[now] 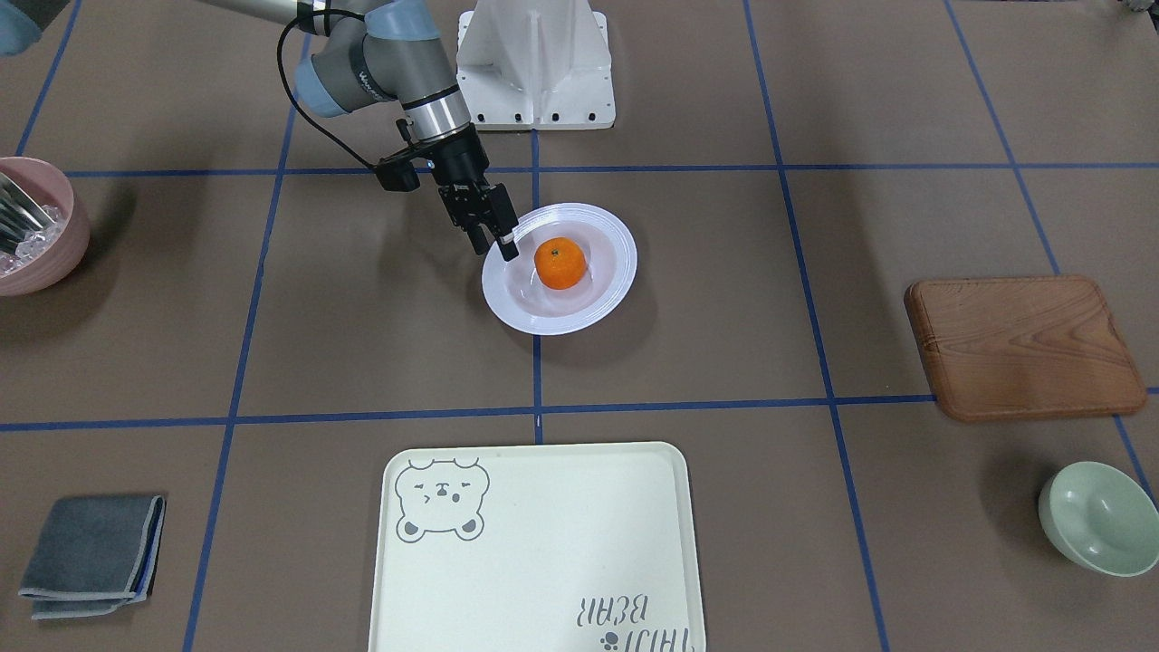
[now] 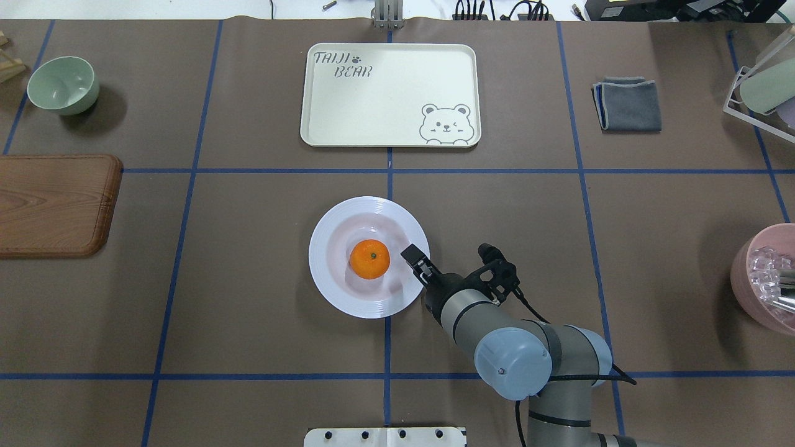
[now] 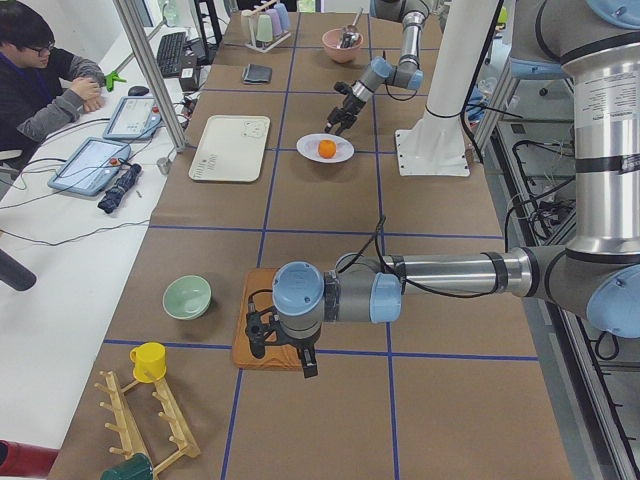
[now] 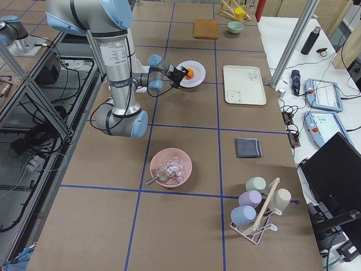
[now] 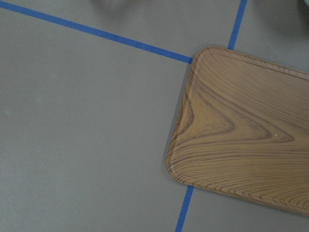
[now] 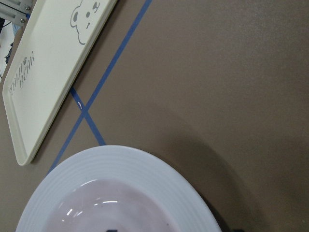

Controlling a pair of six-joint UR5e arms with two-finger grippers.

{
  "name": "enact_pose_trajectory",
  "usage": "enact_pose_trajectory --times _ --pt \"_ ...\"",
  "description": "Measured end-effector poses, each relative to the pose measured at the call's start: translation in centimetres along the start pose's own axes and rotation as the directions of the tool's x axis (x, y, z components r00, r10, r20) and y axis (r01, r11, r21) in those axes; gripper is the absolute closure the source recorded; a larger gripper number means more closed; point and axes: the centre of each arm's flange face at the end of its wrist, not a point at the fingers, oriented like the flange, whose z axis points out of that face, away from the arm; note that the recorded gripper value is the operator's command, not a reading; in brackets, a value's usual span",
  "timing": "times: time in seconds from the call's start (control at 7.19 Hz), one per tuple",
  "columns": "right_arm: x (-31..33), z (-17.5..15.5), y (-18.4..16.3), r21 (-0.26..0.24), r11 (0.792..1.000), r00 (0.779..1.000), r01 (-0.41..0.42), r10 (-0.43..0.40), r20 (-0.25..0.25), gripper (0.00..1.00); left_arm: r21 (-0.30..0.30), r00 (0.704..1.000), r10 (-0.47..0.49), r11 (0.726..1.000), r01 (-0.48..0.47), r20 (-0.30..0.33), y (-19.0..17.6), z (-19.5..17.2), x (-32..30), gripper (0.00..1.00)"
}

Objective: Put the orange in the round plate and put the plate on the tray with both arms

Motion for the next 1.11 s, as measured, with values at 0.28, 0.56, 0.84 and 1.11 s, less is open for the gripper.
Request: enact_pose_trajectory --times 0.28,0.56,0.84,1.11 --pt "-1.9 -1.6 -0.3 -0.024 1.0 0.999 -0.011 0.012 0.032 0.17 0.0 1.0 0.0 1.0 0.0 -0.001 0.0 0.0 0.0 0.02" --pt "-2.6 -2.4 -0.6 -0.038 0.999 0.999 -0.008 0.01 0.038 0.15 0.0 1.0 -0.001 1.0 0.001 -0.002 0.0 0.1 0.0 0.02" --pt "-0.9 -2.0 -1.3 -0.029 0.999 1.0 0.021 -0.021 0.004 0.14 -0.001 1.0 -0.002 1.0 0.002 -0.001 0.0 0.2 -0.1 0.02" --pt "0.6 -1.1 -1.2 -0.017 0.999 0.998 0.045 -0.046 -0.034 0.14 -0.002 1.0 -0.003 1.0 0.003 -0.001 0.0 0.2 -0.2 0.02"
